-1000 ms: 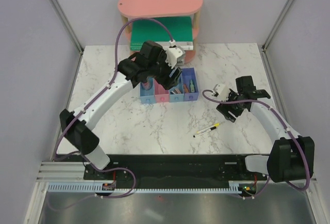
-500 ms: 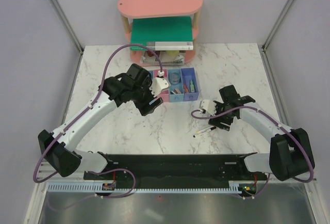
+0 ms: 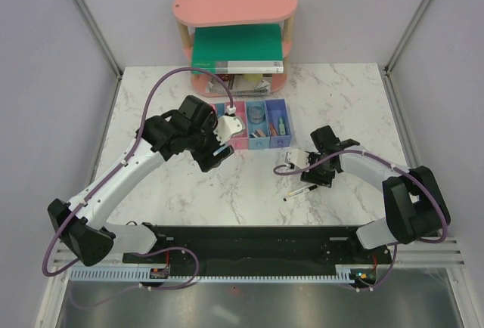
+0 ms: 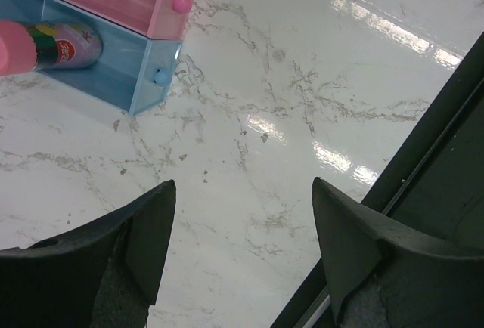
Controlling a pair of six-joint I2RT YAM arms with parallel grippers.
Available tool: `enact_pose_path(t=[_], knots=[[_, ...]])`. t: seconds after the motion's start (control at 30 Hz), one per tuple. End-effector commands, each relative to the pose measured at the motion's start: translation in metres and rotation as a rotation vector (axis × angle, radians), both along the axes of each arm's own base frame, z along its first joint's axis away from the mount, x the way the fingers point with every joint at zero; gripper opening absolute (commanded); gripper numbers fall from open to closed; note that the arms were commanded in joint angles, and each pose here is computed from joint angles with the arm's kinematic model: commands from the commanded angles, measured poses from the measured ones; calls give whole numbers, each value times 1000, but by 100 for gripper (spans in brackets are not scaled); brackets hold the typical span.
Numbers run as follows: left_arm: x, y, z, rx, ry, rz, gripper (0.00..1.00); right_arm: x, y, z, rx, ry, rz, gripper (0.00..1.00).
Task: Sort the stationery into containers
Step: Pick up the pen from the center of the board.
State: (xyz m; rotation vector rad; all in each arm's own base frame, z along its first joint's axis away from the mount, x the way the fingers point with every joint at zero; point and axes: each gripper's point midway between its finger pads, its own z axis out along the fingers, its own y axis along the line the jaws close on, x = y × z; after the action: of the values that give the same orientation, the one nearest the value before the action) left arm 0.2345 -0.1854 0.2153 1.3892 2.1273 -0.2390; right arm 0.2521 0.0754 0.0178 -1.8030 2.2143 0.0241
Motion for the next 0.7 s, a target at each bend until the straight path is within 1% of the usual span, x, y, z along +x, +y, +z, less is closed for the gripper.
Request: enact_pose_path(t=[0.0,0.1,0.27,0.3,0.33,0.5,0.67], knots=[[0,9,4,21,-32,-10,79,10,15,2,28,-48,52,60],[2,11,4,26,-37,-5,79,3,18,-4,19,-41,81,56],[3,14,3,25,-34,6,80,-2,23,-8,11,-28,109,33],[3,14,3,26,-34,9,80,-4,23,-9,9,-23,112,26],[4,16,2,28,-34,13,80,-5,23,-10,8,-21,115,22],[5,18,1,27,-37,23,80,-8,21,-11,-13,-23,134,17],[7,18,-1,23,-35,33,80,-6,24,-3,-5,-35,132,15]])
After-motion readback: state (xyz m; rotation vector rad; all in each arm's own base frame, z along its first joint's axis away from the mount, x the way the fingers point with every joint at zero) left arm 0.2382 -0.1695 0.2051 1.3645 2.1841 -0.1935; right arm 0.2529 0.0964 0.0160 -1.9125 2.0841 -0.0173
